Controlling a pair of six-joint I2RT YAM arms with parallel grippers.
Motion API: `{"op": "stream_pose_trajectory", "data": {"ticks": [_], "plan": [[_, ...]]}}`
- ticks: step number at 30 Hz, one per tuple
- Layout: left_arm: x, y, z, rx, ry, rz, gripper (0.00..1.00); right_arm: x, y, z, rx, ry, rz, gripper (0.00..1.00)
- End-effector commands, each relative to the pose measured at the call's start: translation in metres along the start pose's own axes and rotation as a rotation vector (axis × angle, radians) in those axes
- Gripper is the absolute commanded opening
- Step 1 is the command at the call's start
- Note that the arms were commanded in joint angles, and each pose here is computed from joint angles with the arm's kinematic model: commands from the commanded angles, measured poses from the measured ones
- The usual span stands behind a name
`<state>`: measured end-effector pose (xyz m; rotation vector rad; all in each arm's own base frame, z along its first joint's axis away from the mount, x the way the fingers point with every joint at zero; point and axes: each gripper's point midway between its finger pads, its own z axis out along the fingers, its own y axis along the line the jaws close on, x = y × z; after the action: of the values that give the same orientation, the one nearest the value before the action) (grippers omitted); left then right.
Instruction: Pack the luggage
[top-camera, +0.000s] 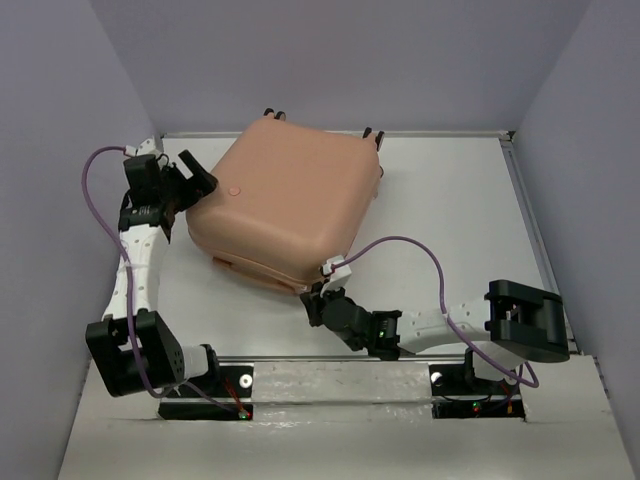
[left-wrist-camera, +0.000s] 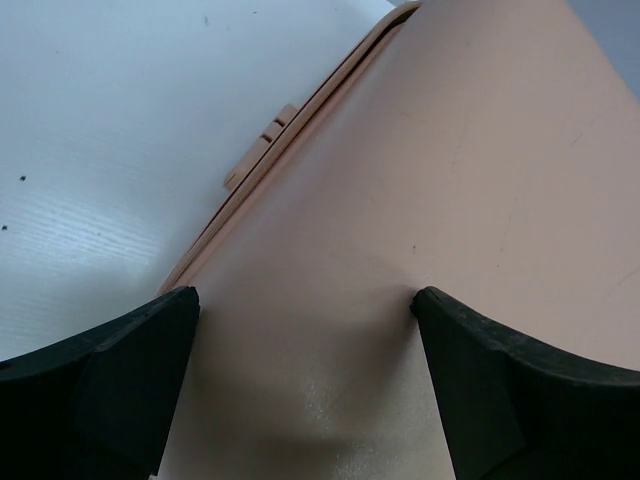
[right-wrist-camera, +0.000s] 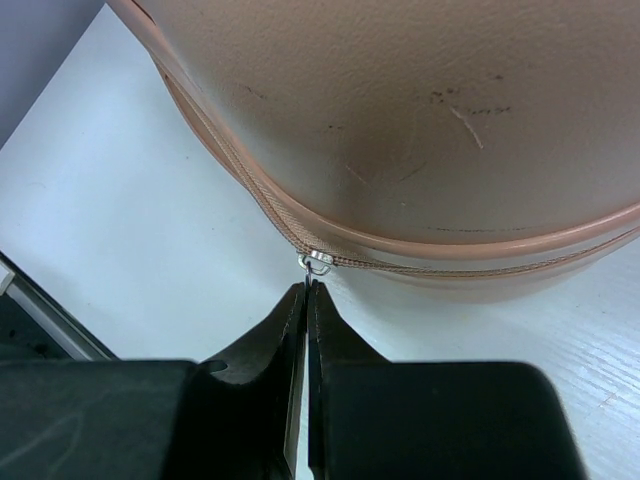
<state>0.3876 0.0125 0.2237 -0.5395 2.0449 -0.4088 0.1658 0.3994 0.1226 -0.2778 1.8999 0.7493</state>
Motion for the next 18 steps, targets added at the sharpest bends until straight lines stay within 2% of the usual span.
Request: {"op": "stream_pose_trajectory", "data": {"ticks": [1, 4, 5, 7, 9, 11, 12, 15, 18], "plan": [[0.054, -0.027, 0.012, 0.163, 0.178, 0.053, 0.99, -0.006, 0.046, -0.016, -0.167, 0.019, 0.029, 0.07], [0.130, -0.057, 0.018, 0.265, 0.316, 0.055, 0.98, -0.007, 0.055, -0.010, -0.173, 0.022, 0.008, 0.07], [0.161, -0.070, 0.014, 0.349, 0.366, 0.051, 0.97, -0.015, 0.067, -0.007, -0.196, 0.014, -0.004, 0.07], [0.181, -0.079, 0.006, 0.403, 0.421, 0.015, 0.96, -0.010, 0.080, 0.004, -0.213, 0.035, -0.048, 0.07], [0.189, -0.083, -0.001, 0.439, 0.442, 0.004, 0.95, -0.029, 0.114, 0.014, -0.267, 0.021, -0.066, 0.07], [0.190, -0.088, -0.014, 0.476, 0.442, 0.010, 0.95, -0.021, 0.133, 0.027, -0.311, 0.043, -0.127, 0.07], [0.191, -0.088, -0.020, 0.478, 0.450, 0.015, 0.95, -0.039, 0.158, 0.028, -0.372, 0.014, -0.134, 0.07], [0.190, -0.090, -0.038, 0.503, 0.451, 0.044, 0.95, -0.046, 0.192, 0.037, -0.490, 0.007, -0.131, 0.07], [0.185, -0.074, -0.046, 0.452, 0.423, 0.082, 0.96, -0.056, 0.206, 0.045, -0.594, -0.008, -0.084, 0.07]]}}
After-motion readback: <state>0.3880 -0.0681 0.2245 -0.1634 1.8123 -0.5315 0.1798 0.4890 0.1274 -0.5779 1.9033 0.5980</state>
